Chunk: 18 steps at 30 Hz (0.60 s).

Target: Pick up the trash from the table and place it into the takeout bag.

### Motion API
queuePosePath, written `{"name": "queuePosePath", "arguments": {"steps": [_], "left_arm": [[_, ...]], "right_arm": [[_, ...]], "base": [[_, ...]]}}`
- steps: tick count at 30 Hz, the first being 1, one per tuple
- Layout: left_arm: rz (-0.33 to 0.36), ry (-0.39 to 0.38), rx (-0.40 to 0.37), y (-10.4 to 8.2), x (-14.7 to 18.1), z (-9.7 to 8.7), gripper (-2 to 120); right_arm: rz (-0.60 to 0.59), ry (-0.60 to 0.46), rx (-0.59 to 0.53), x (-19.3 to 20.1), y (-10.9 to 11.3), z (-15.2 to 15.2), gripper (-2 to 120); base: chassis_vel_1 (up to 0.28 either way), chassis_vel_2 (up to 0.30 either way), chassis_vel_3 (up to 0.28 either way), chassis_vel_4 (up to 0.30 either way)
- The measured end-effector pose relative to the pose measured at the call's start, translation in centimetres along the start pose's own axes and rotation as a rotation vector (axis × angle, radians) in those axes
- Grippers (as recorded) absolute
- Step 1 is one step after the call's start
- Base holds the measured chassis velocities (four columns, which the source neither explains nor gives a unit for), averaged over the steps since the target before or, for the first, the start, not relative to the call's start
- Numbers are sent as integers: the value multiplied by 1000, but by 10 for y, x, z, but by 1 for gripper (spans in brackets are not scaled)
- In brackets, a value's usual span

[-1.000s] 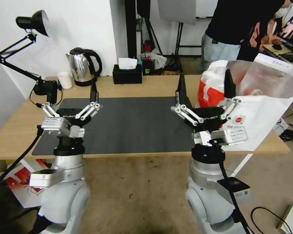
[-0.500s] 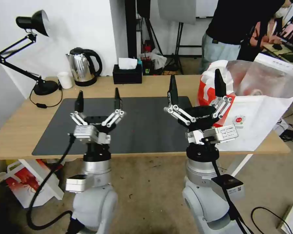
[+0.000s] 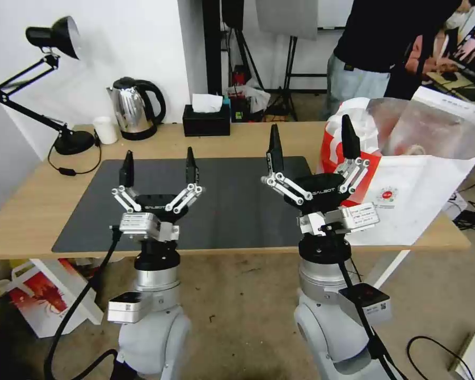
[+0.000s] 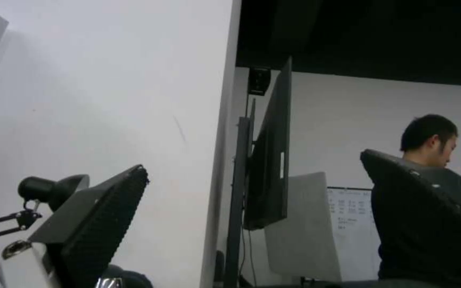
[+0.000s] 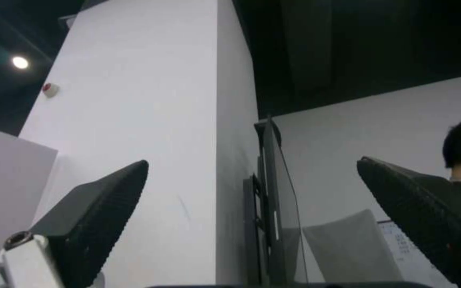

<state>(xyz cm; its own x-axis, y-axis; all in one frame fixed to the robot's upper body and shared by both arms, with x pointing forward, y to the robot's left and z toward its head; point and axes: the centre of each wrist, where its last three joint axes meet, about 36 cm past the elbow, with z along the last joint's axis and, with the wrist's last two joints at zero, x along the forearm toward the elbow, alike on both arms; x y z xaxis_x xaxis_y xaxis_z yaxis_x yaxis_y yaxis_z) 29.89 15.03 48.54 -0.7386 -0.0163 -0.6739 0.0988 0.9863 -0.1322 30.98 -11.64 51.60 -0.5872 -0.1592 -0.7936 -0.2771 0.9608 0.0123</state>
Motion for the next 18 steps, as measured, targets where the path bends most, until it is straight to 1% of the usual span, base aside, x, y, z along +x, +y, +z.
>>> {"name": "queuePosePath", "arguments": {"steps": [15, 18], "left_arm": [[8, -4, -12, 1, 1, -3, 100], [3, -15, -32, 8, -3, -4, 100]], "right_arm": [[3, 10, 13, 4, 1, -1, 100], [2, 10, 25, 4, -1, -1, 100]], "base": [[0, 0, 0, 0], [0, 0, 0, 0]]}}
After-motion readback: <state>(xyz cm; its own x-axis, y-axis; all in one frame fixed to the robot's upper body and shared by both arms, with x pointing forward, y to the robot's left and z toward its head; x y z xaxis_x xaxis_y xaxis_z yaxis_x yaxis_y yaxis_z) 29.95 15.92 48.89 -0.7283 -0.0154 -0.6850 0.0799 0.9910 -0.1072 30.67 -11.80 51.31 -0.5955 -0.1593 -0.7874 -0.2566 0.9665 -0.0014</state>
